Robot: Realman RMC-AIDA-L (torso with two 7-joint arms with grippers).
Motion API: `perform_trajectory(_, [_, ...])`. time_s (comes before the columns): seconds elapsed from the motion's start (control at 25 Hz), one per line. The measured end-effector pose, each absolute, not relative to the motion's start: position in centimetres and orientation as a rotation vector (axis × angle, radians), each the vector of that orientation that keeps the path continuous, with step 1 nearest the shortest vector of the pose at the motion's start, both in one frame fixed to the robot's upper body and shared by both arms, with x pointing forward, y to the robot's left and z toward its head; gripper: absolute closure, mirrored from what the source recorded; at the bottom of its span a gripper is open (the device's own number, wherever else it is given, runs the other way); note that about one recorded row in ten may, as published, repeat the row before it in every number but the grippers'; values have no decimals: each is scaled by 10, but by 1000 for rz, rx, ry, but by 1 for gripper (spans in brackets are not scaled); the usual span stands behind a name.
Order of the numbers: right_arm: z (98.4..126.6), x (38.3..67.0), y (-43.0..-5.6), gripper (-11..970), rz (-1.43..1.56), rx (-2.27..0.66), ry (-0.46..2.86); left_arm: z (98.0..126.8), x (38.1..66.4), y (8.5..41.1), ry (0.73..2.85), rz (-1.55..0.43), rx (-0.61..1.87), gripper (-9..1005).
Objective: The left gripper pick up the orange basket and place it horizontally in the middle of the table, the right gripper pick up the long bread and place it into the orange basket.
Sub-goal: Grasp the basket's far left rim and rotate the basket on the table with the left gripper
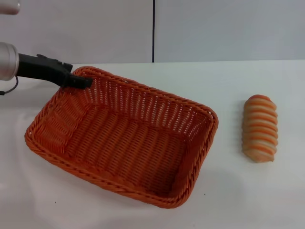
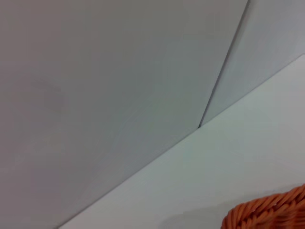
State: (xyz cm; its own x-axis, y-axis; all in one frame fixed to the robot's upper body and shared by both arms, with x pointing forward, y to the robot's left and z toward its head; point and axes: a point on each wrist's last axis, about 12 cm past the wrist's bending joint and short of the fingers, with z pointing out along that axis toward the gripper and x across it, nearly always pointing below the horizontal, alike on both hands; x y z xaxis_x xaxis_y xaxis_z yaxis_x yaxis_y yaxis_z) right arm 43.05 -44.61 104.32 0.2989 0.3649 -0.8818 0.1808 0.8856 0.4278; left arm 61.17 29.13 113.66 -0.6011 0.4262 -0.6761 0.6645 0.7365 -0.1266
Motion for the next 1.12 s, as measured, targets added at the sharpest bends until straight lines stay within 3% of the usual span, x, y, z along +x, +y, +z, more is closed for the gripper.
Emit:
perform_trajectory(0.72, [1041, 431, -447, 160, 120, 523, 1289, 1136, 617, 284, 2283, -464, 848, 324])
perform_trajectory(0.96, [1041, 428, -450, 160, 109, 534, 1284, 1137, 618, 283, 2275, -463, 861, 541])
perform_trajectory(1.0, [1041, 428, -450, 160, 106, 536, 1283, 1137, 618, 283, 2271, -464, 863, 773])
perform_trajectory(1.12, [1041, 427, -451, 160, 104, 538, 1282, 1136, 617, 282, 2262, -460, 874, 776])
